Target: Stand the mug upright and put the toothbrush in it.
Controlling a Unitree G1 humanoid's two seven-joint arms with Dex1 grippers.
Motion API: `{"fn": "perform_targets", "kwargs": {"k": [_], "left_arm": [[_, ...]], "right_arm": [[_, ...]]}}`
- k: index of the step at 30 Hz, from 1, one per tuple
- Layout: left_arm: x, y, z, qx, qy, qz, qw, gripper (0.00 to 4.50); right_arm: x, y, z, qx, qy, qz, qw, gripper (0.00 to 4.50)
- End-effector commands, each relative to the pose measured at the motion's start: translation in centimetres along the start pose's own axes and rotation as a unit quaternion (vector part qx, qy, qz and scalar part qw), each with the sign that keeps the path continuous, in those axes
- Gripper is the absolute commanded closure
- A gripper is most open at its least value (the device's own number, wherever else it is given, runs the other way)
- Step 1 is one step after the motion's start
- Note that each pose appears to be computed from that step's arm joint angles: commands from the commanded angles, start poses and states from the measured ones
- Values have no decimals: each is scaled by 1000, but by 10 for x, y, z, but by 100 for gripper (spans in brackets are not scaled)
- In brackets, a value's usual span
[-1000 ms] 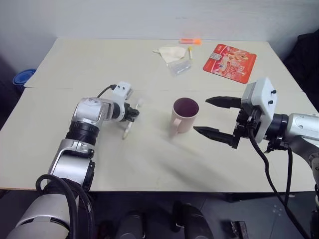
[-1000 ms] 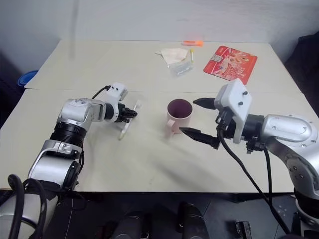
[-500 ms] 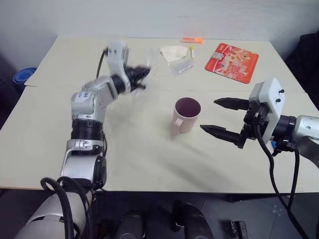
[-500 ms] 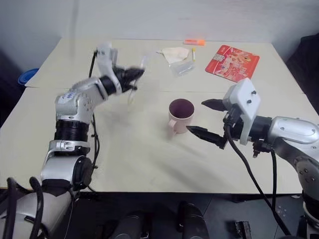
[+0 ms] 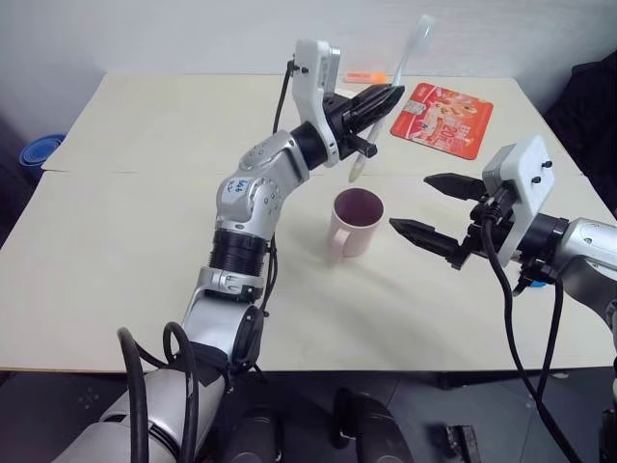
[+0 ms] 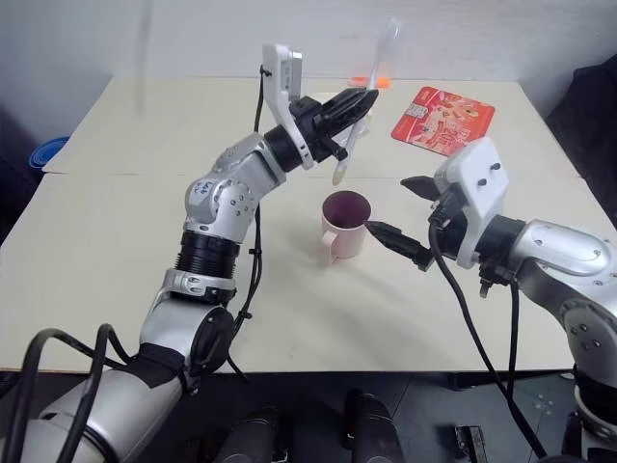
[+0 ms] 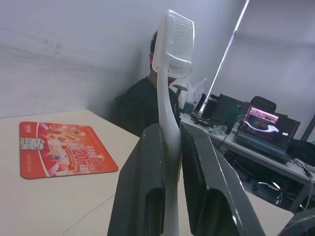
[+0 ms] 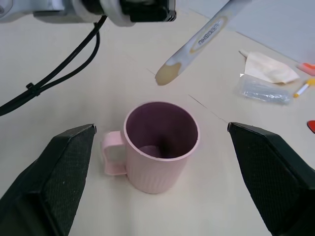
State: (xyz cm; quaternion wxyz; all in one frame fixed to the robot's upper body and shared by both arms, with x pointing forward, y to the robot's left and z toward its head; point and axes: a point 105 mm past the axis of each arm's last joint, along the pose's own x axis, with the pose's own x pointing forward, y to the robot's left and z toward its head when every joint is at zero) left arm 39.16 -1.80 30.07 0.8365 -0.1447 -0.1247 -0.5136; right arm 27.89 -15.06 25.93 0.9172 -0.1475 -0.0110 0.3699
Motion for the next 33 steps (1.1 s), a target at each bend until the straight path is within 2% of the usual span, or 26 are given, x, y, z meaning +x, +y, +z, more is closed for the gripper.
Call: {"fn": "perform_targets", "kwargs": {"k": [1, 3, 9, 11, 15, 19, 22, 25, 27, 30, 33], "left_arm": [[4, -8, 0, -14, -10, -21, 1000, 431], [3, -8, -5, -20, -5, -24, 1000, 357], [-5, -13, -8, -30, -3, -38, 999, 185], [-11, -12, -5, -33, -9, -34, 999, 137], [-28, -10, 6, -20, -10, -23, 999, 10], [-60, -17, 22, 44, 21, -56, 997, 4], [-98, -17, 28, 122, 95, -93, 984, 4], [-163, -6, 30, 216, 230, -131, 940, 4], [-197, 1, 32, 247, 303, -136, 911, 4], [-229, 6, 38, 258, 358, -132, 888, 4], [-236, 7, 43, 271, 365, -123, 882, 4]], "right_arm": [[-8, 3, 10, -22, -9, -9, 1000, 0], [-11, 3, 10, -23, -8, -11, 1000, 0], [-13, 1, 10, -25, -6, -14, 1000, 0], [-11, 1, 10, -25, -8, -11, 1000, 0], [-9, 1, 7, -26, -3, 0, 1000, 0], [-13, -6, 3, -23, 3, 5, 1000, 0], [-18, -14, -1, -4, 2, 24, 1000, 0], [-35, -15, -16, 24, 38, 75, 996, 0], [-47, -17, -29, 36, 71, 95, 992, 0], [-60, -27, -42, 50, 97, 94, 990, 0], [-62, -38, -47, 60, 94, 80, 991, 0]]}}
